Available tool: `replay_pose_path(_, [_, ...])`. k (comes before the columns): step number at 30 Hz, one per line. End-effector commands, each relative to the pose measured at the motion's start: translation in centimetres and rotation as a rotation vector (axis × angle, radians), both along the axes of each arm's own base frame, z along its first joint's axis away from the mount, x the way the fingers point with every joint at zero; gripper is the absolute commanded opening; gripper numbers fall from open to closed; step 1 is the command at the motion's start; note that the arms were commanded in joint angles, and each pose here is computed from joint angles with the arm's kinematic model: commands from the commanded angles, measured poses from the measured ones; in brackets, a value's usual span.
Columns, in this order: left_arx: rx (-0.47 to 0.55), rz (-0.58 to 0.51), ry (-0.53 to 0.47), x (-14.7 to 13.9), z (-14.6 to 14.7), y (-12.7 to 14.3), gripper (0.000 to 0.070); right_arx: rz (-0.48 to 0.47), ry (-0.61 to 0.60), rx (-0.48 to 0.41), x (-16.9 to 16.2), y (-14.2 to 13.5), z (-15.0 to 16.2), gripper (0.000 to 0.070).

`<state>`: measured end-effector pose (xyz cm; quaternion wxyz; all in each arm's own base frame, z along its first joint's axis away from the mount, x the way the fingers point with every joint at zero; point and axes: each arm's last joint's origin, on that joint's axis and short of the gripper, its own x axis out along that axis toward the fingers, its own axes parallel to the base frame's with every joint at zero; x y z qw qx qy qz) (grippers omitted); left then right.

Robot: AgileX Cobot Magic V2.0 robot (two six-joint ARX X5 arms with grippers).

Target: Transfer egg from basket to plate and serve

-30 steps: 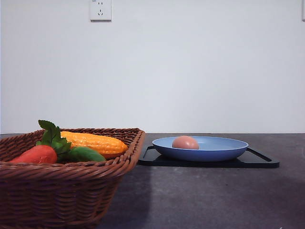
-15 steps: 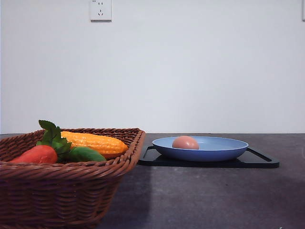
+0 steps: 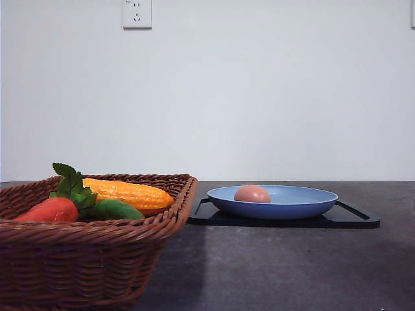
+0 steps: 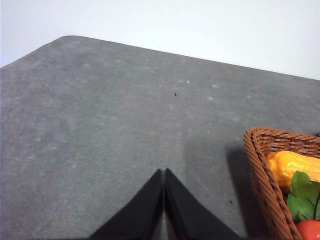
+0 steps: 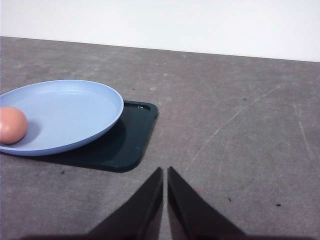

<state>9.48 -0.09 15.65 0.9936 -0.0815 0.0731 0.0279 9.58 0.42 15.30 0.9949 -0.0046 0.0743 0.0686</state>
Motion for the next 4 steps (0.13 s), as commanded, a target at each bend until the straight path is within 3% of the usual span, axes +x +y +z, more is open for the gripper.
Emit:
replay_pose_path(1, [0.001, 0.001, 0.032, 0.12, -0.99, 0.01, 0.0, -0.004, 0.0, 0.011, 0.03, -0.02, -0.15, 0.0])
replay_pose_path(4, [0.001, 0.001, 0.032, 0.12, -0.99, 0.01, 0.0, -0.004, 0.0, 0.011, 0.03, -0.02, -0.15, 0.0])
